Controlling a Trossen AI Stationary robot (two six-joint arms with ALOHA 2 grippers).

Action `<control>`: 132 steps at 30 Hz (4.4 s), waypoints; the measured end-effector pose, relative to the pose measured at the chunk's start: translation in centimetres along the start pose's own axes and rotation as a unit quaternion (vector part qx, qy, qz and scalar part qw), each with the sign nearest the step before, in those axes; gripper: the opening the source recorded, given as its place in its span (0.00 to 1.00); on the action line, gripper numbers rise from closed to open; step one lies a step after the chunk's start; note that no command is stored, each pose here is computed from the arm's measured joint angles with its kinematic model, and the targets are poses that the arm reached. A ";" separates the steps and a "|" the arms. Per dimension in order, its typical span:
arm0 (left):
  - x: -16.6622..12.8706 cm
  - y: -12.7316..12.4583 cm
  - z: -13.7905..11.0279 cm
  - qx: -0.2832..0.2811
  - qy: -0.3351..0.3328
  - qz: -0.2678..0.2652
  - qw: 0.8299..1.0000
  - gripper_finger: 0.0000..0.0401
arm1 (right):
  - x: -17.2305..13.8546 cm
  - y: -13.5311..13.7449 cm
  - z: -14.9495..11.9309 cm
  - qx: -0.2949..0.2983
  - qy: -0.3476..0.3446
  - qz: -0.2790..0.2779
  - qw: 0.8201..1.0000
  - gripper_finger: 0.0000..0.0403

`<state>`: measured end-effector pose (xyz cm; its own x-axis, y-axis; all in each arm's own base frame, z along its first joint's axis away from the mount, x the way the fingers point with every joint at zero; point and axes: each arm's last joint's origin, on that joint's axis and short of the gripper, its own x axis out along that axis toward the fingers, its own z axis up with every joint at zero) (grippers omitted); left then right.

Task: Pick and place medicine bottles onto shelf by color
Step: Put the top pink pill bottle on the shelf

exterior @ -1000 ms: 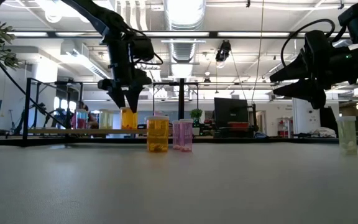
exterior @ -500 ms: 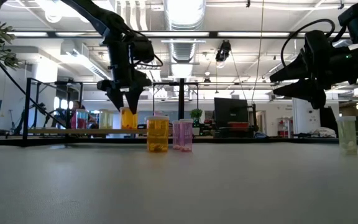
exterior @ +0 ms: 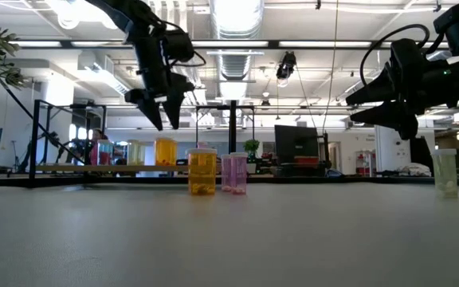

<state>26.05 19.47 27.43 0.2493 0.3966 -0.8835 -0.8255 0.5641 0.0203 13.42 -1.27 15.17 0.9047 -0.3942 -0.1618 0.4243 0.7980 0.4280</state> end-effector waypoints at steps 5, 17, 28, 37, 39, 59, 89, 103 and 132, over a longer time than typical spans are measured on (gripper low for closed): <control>-2.0 -0.5 -0.2 0.033 -0.033 -0.010 0.999 0.62 | 0.0 0.0 0.0 0.000 0.000 0.000 1.000 0.57; -5.3 -6.7 -2.1 0.175 -0.114 -0.086 0.974 0.62 | 0.0 0.0 0.0 0.000 0.000 0.000 1.000 0.57; -4.6 -12.2 -5.9 0.305 -0.136 -0.137 0.933 0.62 | 0.0 0.0 0.0 0.000 0.000 0.000 1.000 0.57; -2.0 -14.0 -8.8 0.309 -0.194 -0.176 0.914 0.62 | 0.0 0.0 0.0 0.000 0.000 0.000 1.000 0.57; -1.2 -14.1 -9.3 0.303 -0.214 -0.186 0.910 0.62 | 0.0 0.0 0.0 0.000 0.000 0.000 1.000 0.57; 4.0 -13.6 -12.7 0.280 -0.262 -0.212 0.899 0.62 | 0.0 0.0 0.0 0.000 0.000 0.000 1.000 0.57; 3.9 -14.2 -10.4 0.260 -0.151 -0.190 0.935 0.62 | 0.0 0.0 0.0 0.000 0.000 0.000 1.000 0.57; 5.2 -15.7 -9.6 0.260 -0.109 -0.191 0.940 0.62 | 0.0 0.0 0.0 0.000 0.001 0.000 1.000 0.57; 5.2 -15.8 -9.3 0.260 -0.106 -0.191 0.941 0.34 | 0.0 0.0 -0.1 -0.001 0.003 -0.001 1.000 0.57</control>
<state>35.70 5.88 18.16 0.6181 0.1968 -0.7610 -0.3096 0.9508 -0.0055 13.44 -1.27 15.09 0.9037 -0.3940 -0.1676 0.4268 0.7981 0.4253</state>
